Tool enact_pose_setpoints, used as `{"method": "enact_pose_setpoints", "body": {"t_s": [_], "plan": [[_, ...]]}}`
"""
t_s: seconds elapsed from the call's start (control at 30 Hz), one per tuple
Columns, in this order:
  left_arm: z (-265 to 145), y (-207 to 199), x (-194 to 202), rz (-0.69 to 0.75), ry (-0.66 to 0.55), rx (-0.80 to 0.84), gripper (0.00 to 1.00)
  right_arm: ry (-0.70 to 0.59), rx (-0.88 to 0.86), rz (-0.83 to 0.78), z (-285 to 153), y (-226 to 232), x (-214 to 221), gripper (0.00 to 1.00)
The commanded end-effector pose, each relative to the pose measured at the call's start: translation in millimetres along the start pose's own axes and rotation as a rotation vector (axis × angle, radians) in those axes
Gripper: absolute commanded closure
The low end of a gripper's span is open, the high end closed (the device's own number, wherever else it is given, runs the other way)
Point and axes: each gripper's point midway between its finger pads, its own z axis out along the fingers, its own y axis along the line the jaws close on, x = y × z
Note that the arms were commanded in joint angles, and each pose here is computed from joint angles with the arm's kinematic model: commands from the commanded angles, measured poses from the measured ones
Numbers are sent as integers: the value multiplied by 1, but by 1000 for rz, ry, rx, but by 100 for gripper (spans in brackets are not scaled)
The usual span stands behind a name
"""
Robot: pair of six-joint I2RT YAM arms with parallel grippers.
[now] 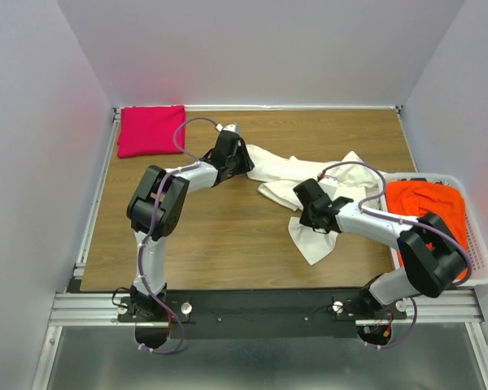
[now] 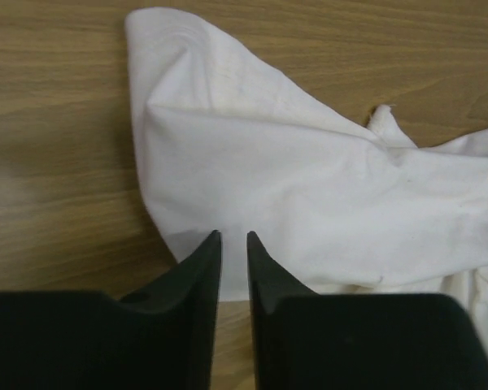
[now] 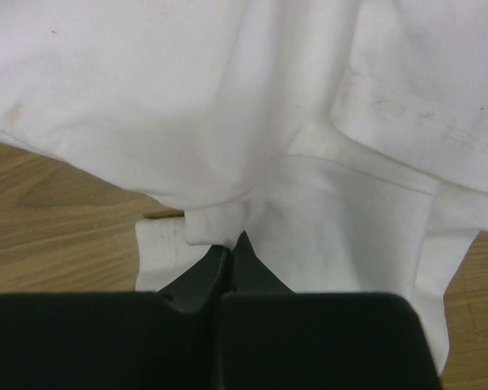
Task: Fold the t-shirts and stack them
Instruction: Flatten the tshirt out
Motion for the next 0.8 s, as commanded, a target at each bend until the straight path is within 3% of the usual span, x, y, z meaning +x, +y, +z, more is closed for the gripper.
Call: {"method": "enact_pose_setpoints", "body": {"t_s": [0.0, 0.03, 0.07, 0.33, 0.4, 0.47, 0.5, 0.53, 0.57, 0.77], "plan": [[-13, 14, -2, 7, -20, -51, 54, -30, -1, 9, -13, -11, -1, 96], [-14, 16, 2, 5, -14, -53, 43, -36, -10, 14, -16, -10, -2, 96], [-13, 18, 3, 6, -14, -54, 42, -34, -12, 15, -17, -12, -2, 96], [4, 12, 14, 4, 25, -29, 40, -35, -14, 16, -19, -10, -4, 96], [9, 11, 18, 1, 41, -20, 45, -34, -11, 15, -18, -9, -4, 96], [11, 4, 13, 1, 37, 6, 61, -27, -11, 12, -17, -8, -4, 96], [11, 2, 9, 6, 32, 10, 71, -24, -12, 13, -17, -7, -4, 96], [7, -3, -3, 12, 7, 17, 91, -23, -15, 10, -17, -6, -4, 96], [4, -2, -8, 11, 2, 11, 98, -19, -17, 8, -17, -6, -3, 96], [-50, 23, -87, -47, -145, -32, 100, 35, -59, -9, -20, -4, 11, 99]]}}
